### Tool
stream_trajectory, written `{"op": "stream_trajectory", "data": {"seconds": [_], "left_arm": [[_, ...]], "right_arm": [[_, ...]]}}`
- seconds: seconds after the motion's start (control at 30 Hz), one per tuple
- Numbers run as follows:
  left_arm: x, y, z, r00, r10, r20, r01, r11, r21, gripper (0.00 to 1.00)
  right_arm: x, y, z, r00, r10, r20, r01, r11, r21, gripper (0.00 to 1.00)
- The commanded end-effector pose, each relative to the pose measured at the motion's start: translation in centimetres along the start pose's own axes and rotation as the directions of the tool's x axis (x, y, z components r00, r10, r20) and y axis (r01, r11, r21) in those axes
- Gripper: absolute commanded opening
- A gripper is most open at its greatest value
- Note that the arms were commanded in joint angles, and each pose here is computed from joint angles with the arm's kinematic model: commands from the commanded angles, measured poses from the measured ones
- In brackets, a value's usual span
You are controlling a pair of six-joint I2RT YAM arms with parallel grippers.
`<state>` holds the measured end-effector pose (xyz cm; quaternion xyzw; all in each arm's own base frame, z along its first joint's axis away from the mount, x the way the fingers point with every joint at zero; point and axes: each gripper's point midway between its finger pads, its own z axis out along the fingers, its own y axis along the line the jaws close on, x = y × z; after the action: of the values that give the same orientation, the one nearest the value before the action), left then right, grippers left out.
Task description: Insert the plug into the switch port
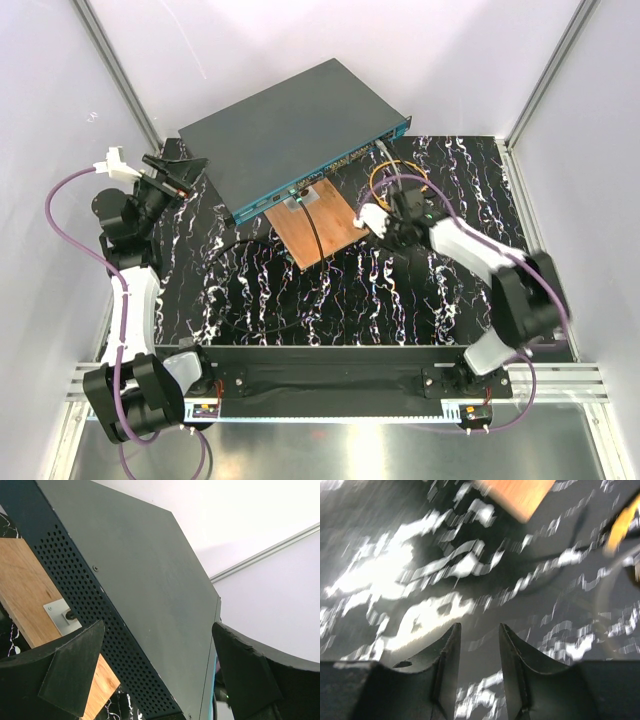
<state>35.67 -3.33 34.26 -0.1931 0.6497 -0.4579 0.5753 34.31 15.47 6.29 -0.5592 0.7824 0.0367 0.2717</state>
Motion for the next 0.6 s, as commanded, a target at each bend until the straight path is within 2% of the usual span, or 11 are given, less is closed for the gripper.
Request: {"op": "stream_trajectory", "data": {"seconds": [0.0, 0.03, 0.17, 0.27, 0.33, 0.4, 0.47, 0.57], "left_arm": [[-1.0, -2.7, -0.3, 0.996, 0.086, 0.023, -0.088, 0.992, 0.088, 0.95], [-1.0, -2.8, -0.4, 0.995, 0.092, 0.024, -0.094, 0.991, 0.091, 0.95], [-0.9, -2.9, -0.4, 0.997, 0.081, 0.020, -0.083, 0.992, 0.100, 0.95], [-0.7, -3.0, -0.4, 0.997, 0.074, 0.016, -0.075, 0.991, 0.112, 0.95], [-0.7, -3.2, -0.5, 0.997, 0.072, 0.019, -0.074, 0.990, 0.123, 0.95], [-0.6, -3.0, -0.6, 0.998, 0.064, 0.022, -0.066, 0.990, 0.121, 0.95], [-0.6, -3.0, -0.5, 0.998, 0.055, 0.020, -0.057, 0.991, 0.123, 0.95], [-0.8, -3.1, -0.3, 0.998, 0.058, 0.025, -0.060, 0.991, 0.122, 0.95]], "right_arm": [[2.5, 2.5, -3.6, 0.996, -0.086, -0.020, 0.086, 0.996, -0.008, 0.42], [2.6, 2.9, -5.8, 0.993, -0.121, 0.002, 0.121, 0.992, 0.017, 0.42], [4.4, 5.2, -9.9, 0.993, -0.115, 0.036, 0.113, 0.993, 0.036, 0.41], [4.3, 2.9, -13.7, 0.992, 0.037, 0.119, -0.051, 0.993, 0.109, 0.40], [5.6, 1.1, -15.5, 0.967, 0.191, 0.170, -0.209, 0.973, 0.094, 0.39], [5.0, -1.3, -17.8, 0.937, 0.236, 0.257, -0.274, 0.954, 0.123, 0.39], [5.7, -4.5, -19.1, 0.906, 0.307, 0.292, -0.367, 0.914, 0.176, 0.40], [6.1, -9.2, -18.6, 0.834, 0.437, 0.338, -0.509, 0.845, 0.165, 0.41]]}}
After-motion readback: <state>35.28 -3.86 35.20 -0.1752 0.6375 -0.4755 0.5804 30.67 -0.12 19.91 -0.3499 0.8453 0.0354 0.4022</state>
